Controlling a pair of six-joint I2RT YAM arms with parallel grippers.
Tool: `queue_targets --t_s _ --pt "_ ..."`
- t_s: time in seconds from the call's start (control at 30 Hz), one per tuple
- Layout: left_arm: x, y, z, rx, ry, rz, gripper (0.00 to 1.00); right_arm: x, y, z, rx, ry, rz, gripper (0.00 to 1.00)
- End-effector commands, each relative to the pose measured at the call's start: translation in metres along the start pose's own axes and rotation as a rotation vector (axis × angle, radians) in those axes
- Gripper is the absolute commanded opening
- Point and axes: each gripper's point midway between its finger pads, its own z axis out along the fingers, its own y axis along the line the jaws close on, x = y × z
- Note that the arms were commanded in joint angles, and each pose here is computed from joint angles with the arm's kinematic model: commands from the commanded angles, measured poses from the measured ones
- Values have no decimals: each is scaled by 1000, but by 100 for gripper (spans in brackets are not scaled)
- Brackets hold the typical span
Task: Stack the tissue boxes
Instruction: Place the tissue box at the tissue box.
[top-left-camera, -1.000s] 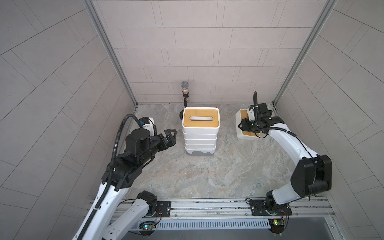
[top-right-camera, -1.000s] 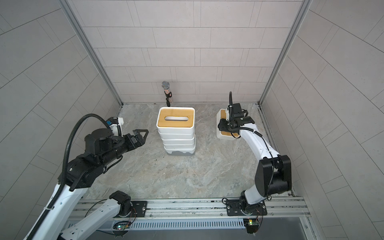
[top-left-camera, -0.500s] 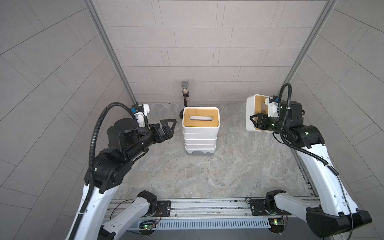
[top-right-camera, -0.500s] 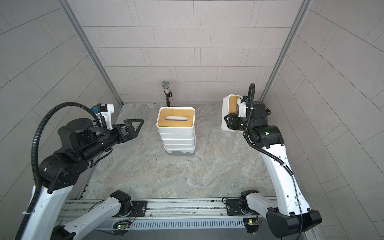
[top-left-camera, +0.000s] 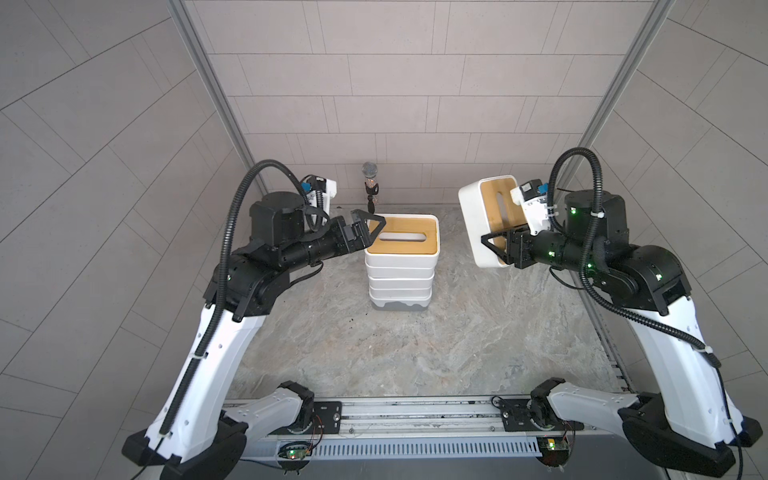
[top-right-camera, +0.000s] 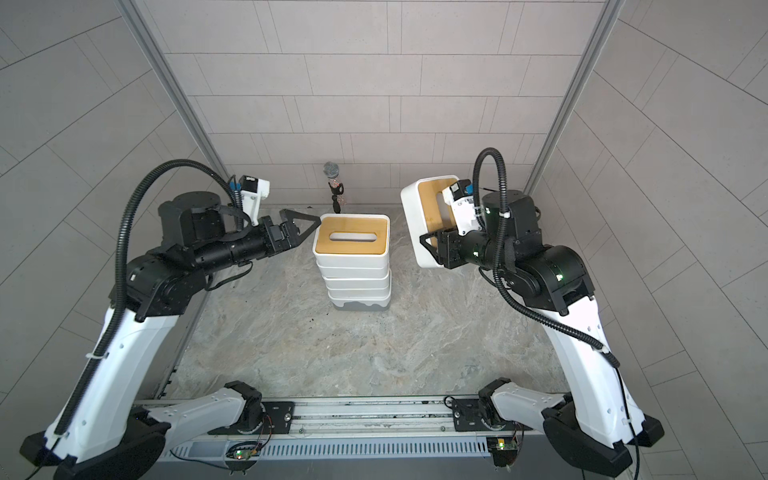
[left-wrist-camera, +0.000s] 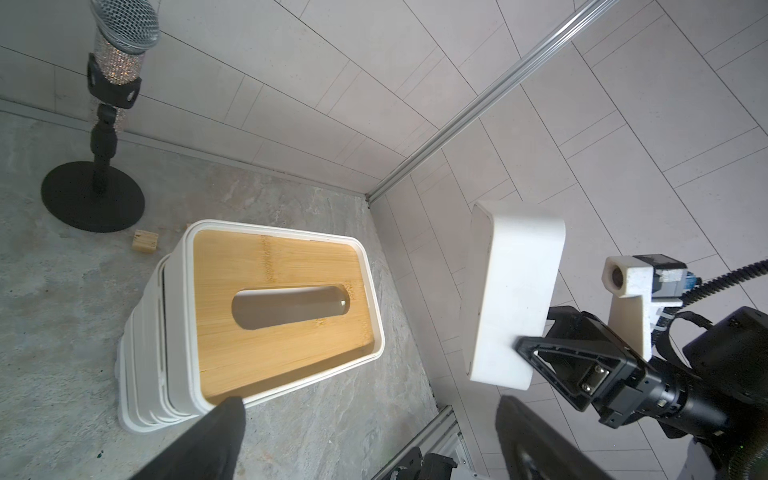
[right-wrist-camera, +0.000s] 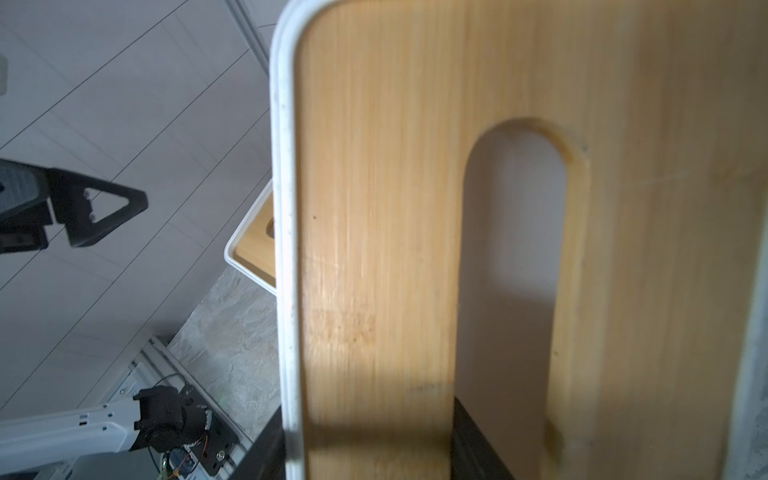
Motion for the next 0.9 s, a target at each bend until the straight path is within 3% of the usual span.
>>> queue_targets --t_s 0.0,0.23,0.67,0.87 --pt "-9 -40 -1 134 -17 55 100 -15 20 -6 -24 -41 -105 31" --pt "-3 -72 23 211 22 117 100 -16 54 9 -81 4 -204 30" --pt "-7 -61 60 145 32 75 100 -12 85 24 -128 43 -327 30" --pt "-10 -62 66 154 18 44 87 -7 85 32 -111 74 -371 29"
